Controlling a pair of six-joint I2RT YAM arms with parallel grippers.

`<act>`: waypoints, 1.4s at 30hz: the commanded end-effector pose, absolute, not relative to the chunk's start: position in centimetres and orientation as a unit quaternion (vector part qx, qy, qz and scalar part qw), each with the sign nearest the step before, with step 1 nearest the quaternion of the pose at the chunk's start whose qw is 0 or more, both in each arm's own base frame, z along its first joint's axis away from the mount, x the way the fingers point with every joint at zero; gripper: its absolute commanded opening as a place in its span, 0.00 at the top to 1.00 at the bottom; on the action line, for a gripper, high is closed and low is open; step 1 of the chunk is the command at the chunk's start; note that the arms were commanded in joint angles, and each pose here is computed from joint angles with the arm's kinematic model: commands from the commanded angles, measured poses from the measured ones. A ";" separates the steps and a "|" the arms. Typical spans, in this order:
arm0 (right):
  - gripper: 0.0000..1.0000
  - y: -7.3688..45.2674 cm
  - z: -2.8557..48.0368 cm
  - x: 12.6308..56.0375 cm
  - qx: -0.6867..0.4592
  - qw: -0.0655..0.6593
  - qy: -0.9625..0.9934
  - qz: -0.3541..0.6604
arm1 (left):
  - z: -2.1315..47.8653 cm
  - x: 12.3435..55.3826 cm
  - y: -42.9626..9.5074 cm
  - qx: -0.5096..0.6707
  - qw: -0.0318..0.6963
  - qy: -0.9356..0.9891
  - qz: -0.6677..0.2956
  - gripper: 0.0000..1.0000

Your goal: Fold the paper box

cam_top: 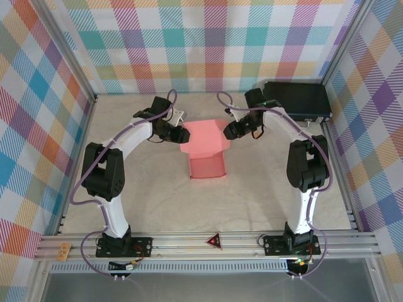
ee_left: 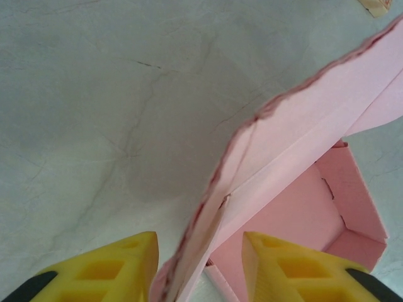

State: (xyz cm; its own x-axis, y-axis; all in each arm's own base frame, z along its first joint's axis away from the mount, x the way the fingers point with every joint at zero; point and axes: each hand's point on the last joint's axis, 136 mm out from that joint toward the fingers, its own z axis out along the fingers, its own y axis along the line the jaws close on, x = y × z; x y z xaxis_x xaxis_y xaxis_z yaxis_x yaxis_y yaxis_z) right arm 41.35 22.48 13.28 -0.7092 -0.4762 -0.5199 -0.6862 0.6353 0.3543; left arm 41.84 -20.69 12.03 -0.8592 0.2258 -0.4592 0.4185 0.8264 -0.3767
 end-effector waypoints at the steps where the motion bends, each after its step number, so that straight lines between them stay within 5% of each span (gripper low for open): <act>1: 0.63 23.3 13.7 41.1 -0.341 0.187 0.875 0.289 | 12.7 41.6 -20.8 0.174 0.191 0.932 -0.253 0.63; 20: 0.65 23.7 13.0 41.1 -0.345 0.169 0.876 0.293 | 13.0 41.5 -20.3 0.174 0.189 0.937 -0.238 0.72; 42: 0.87 22.9 12.8 41.1 -0.346 0.184 0.890 0.232 | 12.7 42.2 -19.8 0.160 0.196 0.942 -0.220 0.88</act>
State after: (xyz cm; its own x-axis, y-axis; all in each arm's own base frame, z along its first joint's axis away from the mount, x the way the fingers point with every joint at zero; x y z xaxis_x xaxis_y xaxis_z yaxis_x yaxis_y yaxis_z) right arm 41.46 22.71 11.39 -0.7186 -0.5211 -0.4606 -0.6815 0.6593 0.3175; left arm 41.56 -20.32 12.13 -0.8712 0.2289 -0.4342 0.4031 0.8384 -0.3668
